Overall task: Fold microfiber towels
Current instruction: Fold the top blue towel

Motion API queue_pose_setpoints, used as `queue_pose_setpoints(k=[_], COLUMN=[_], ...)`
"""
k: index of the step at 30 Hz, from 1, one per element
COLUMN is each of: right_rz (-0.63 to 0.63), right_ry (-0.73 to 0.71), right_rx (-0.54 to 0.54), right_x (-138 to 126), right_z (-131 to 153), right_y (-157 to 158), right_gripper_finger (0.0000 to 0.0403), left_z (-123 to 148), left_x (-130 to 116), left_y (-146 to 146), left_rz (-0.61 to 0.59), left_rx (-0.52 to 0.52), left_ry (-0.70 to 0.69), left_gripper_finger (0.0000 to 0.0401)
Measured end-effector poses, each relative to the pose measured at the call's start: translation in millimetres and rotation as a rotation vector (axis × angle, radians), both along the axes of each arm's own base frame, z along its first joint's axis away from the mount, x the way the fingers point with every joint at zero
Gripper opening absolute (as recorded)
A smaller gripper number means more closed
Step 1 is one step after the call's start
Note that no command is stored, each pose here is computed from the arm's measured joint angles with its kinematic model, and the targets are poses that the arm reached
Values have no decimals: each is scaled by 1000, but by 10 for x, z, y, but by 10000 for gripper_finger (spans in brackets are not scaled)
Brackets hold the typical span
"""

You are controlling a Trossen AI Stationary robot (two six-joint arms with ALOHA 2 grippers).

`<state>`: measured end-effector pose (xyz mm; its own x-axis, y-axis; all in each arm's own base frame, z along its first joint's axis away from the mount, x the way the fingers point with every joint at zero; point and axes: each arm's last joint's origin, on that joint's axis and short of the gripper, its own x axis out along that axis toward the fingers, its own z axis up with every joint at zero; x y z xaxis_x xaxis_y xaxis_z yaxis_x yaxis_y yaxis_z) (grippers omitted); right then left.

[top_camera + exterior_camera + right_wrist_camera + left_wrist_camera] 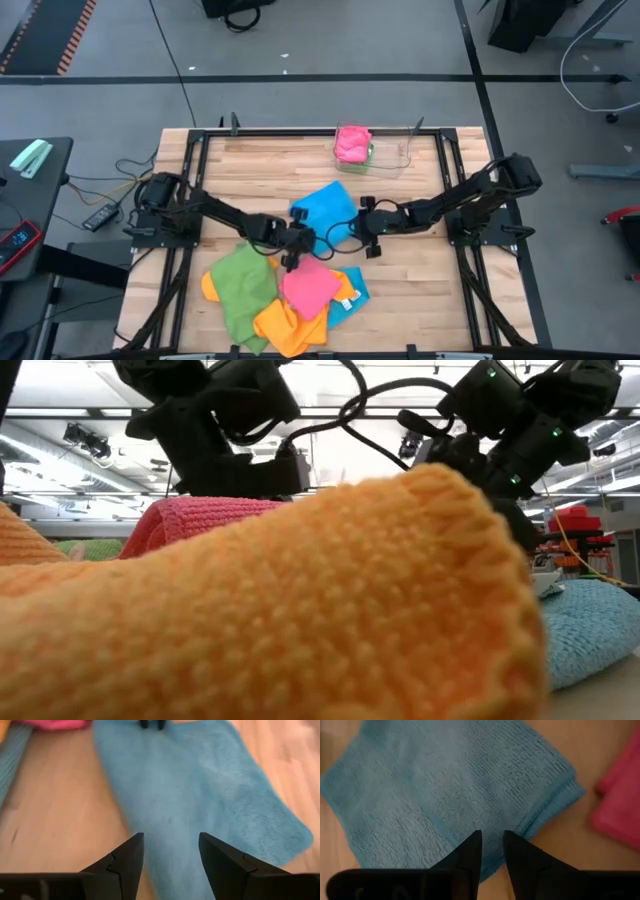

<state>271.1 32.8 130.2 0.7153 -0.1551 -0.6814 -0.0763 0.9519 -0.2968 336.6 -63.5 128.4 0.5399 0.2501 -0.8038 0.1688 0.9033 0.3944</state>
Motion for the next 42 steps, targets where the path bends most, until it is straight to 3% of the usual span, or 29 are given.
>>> queue_pose_setpoints(k=[9, 14, 19, 28, 42], right_rz=[134, 130, 125, 316, 369], right_ry=[-8, -2, 103, 192, 345], right_rx=[-14, -10, -32, -193, -422], right_x=[48, 107, 196, 194, 102], right_z=[61, 115, 75, -11, -47], right_y=[65, 74, 83, -11, -25], right_gripper_finger=[240, 274, 288, 287, 269], left_z=[44, 121, 200, 197, 196], left_x=[-36, -62, -75, -80, -76], left_y=[-74, -64, -61, -82, -70], left_rz=[-19, -17, -15, 5, 3], left_rx=[2, 2, -5, -23, -19], left_ry=[4, 1, -21, -27, -26], left_gripper_finger=[94, 91, 84, 98, 111])
